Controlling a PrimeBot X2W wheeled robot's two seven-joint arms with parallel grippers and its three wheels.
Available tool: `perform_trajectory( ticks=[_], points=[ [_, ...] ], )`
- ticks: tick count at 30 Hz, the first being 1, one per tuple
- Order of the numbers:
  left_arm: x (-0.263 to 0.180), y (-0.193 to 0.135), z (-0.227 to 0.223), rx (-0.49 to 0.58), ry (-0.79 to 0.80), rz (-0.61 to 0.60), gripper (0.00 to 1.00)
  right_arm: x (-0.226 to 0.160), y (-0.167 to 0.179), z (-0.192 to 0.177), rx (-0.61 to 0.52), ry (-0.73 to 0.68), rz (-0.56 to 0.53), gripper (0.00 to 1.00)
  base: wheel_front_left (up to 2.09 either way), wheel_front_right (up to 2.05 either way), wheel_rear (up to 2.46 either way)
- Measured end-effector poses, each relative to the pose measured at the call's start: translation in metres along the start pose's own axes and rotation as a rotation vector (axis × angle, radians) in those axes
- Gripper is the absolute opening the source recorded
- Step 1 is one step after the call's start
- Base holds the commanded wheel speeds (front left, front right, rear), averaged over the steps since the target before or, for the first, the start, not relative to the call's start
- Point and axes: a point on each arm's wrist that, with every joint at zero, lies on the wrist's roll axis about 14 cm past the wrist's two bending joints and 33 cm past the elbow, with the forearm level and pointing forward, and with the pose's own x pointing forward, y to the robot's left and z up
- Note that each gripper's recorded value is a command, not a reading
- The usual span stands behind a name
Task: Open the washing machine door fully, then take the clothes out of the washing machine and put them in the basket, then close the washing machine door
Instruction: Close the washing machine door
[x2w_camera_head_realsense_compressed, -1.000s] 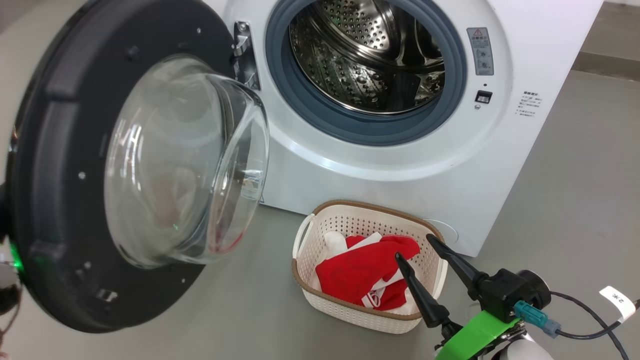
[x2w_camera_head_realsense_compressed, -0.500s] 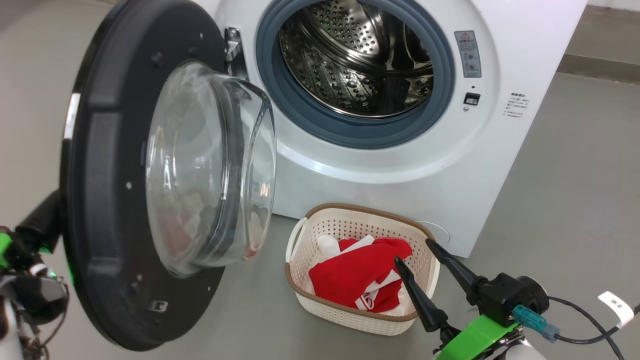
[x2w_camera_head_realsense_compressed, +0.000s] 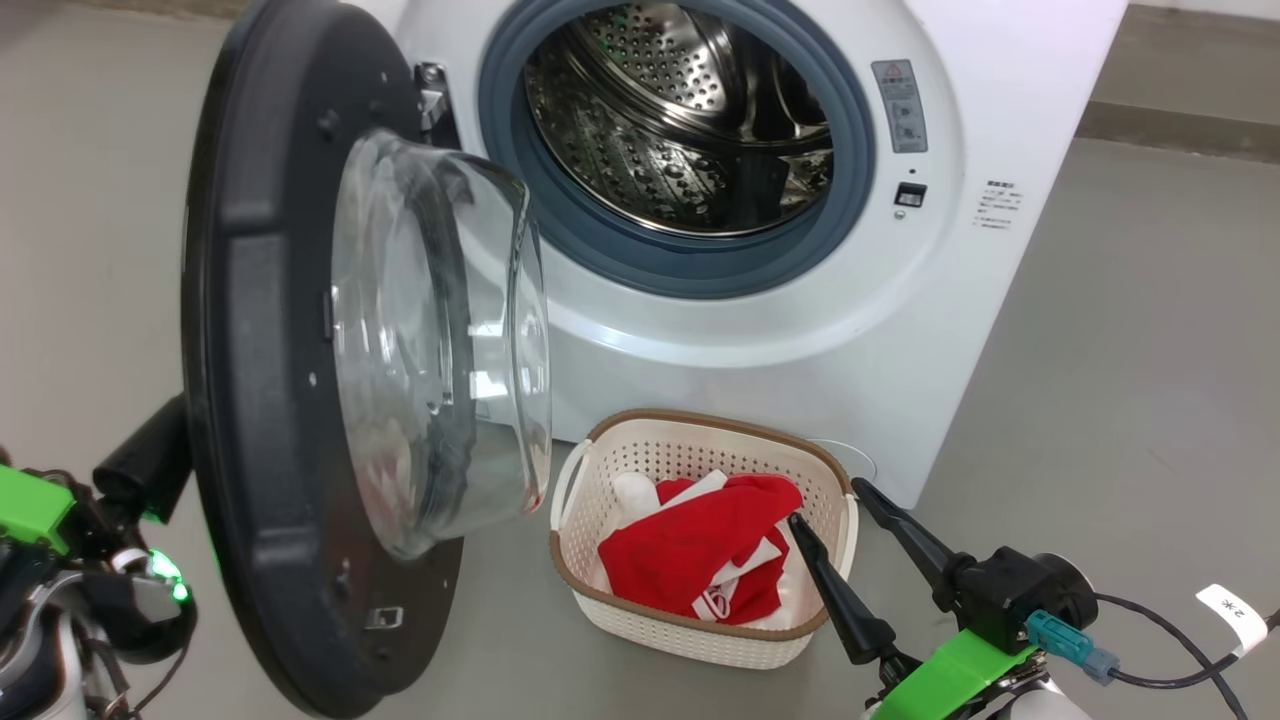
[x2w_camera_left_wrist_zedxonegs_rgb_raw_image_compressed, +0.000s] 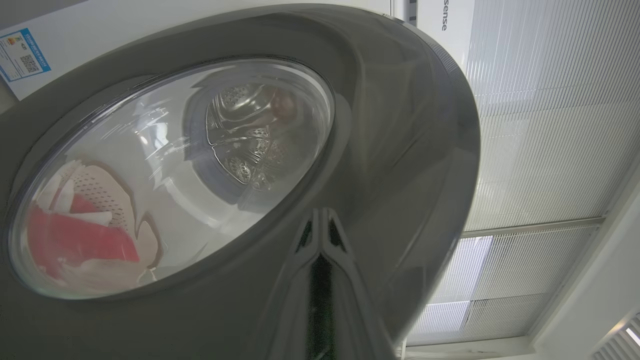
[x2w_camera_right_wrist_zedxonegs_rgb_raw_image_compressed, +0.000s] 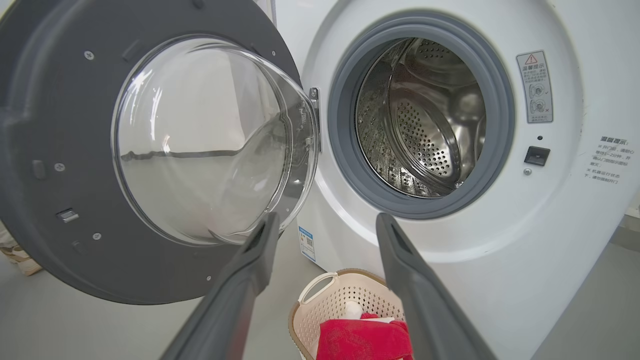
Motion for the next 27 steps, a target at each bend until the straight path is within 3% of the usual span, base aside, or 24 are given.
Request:
perform_trajectory(
  ticks=[18,26,27],
  points=[
    [0.031,0.003,-0.053,-0.073,0.131,-0.023,0.00,-0.014,-0.023,0.000,0.005,-0.001,-0.078,1.00,0.00,0.00,0.00],
    [0.031,0.001,-0.055,-0.086,0.119,-0.041,0.00,-0.016,-0.026,0.000,0.003,-0.002,-0.089,1.00,0.00,0.00,0.00],
    [0.030,0.000,-0.053,-0.084,0.111,-0.045,0.15,-0.016,-0.026,0.000,0.003,-0.003,-0.089,1.00,0.00,0.00,0.00]
  ],
)
